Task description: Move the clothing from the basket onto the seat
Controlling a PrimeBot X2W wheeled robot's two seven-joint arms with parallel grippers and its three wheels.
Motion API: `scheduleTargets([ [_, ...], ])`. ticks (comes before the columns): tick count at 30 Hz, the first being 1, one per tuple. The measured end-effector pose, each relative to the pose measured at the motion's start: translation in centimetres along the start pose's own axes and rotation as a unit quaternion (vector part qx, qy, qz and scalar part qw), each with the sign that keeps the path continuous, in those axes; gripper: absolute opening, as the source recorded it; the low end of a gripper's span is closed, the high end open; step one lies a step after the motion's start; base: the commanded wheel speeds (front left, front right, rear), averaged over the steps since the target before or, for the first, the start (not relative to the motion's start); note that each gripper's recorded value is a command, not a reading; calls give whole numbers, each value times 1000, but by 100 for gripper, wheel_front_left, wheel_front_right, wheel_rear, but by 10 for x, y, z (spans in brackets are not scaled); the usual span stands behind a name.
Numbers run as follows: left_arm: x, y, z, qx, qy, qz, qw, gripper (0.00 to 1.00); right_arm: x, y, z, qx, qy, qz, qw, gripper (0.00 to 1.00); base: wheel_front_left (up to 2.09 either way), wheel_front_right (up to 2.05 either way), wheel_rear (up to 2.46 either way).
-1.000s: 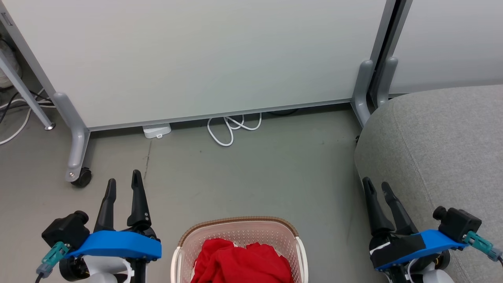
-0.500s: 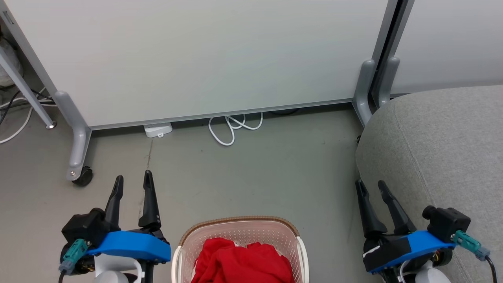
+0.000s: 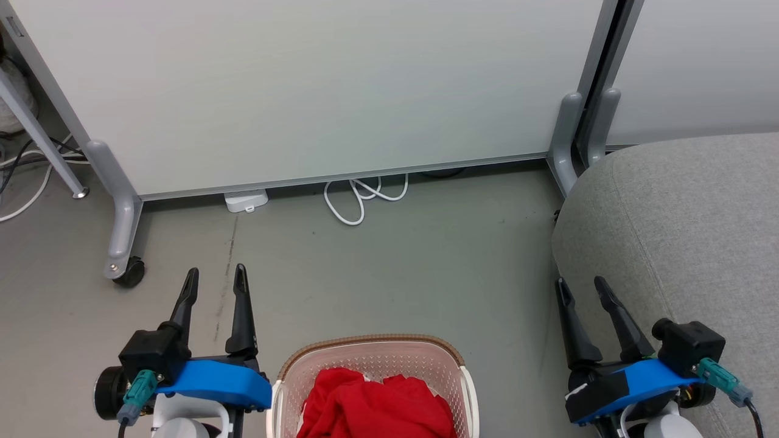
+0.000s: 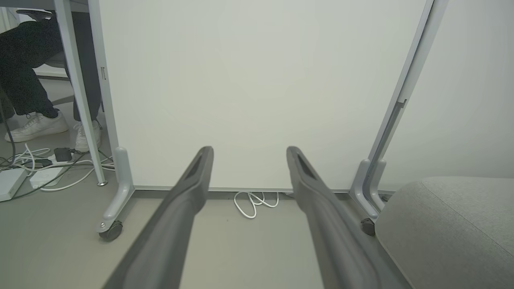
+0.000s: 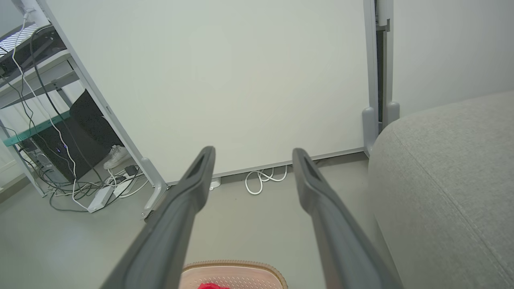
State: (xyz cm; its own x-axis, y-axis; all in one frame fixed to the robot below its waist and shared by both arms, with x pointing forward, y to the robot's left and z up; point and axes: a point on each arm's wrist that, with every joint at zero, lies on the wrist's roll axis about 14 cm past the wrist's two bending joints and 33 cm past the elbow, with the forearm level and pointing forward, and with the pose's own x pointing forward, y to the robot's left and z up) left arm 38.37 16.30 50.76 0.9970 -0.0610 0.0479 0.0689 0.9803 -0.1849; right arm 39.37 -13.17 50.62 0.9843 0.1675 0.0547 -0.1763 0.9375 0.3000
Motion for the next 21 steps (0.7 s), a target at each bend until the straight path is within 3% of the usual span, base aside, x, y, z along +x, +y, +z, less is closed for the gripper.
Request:
scheduleTargets([
  [21, -2, -9, -10, 78, 6, -27, 997, 100, -1, -4, -10, -86, 11, 6, 996, 100, 0, 0, 0],
])
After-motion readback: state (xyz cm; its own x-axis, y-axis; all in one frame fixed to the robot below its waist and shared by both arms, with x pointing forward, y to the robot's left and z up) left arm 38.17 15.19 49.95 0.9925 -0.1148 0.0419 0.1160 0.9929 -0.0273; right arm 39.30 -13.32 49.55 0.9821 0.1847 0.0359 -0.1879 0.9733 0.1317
